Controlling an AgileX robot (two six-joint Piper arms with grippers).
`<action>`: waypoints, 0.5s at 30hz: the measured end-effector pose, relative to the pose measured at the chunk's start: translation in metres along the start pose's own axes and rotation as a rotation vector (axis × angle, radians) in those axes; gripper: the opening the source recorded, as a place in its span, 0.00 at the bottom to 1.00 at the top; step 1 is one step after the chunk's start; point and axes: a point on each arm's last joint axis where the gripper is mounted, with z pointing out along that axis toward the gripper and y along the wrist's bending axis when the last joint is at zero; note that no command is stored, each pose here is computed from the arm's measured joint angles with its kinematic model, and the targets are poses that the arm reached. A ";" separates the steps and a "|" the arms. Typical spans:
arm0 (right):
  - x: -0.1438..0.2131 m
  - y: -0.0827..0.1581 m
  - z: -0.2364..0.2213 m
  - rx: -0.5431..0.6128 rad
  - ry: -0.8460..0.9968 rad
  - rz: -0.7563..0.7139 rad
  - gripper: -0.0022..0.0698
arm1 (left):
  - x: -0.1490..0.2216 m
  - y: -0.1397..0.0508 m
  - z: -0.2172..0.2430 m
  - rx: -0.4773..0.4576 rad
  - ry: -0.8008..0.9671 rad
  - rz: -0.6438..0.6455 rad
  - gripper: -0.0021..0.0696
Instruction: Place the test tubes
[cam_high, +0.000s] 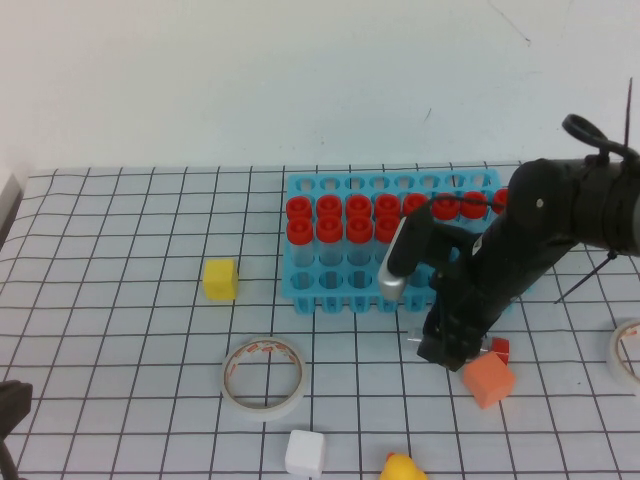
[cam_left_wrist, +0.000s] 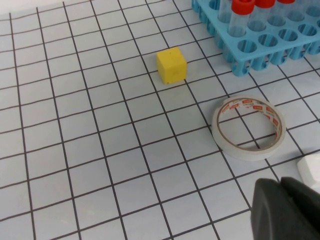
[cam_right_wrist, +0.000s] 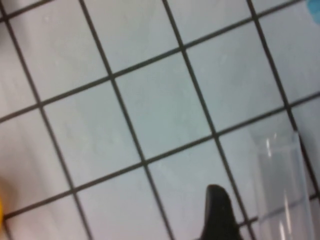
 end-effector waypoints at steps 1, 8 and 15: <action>-0.001 0.000 0.002 0.005 -0.005 -0.015 0.61 | 0.000 0.000 0.000 0.000 0.000 0.000 0.03; 0.001 -0.001 0.018 0.000 0.004 -0.051 0.61 | 0.000 0.000 0.000 0.000 0.000 0.000 0.03; 0.001 -0.003 0.025 -0.003 0.011 -0.069 0.56 | 0.000 0.000 0.000 0.000 0.000 0.000 0.03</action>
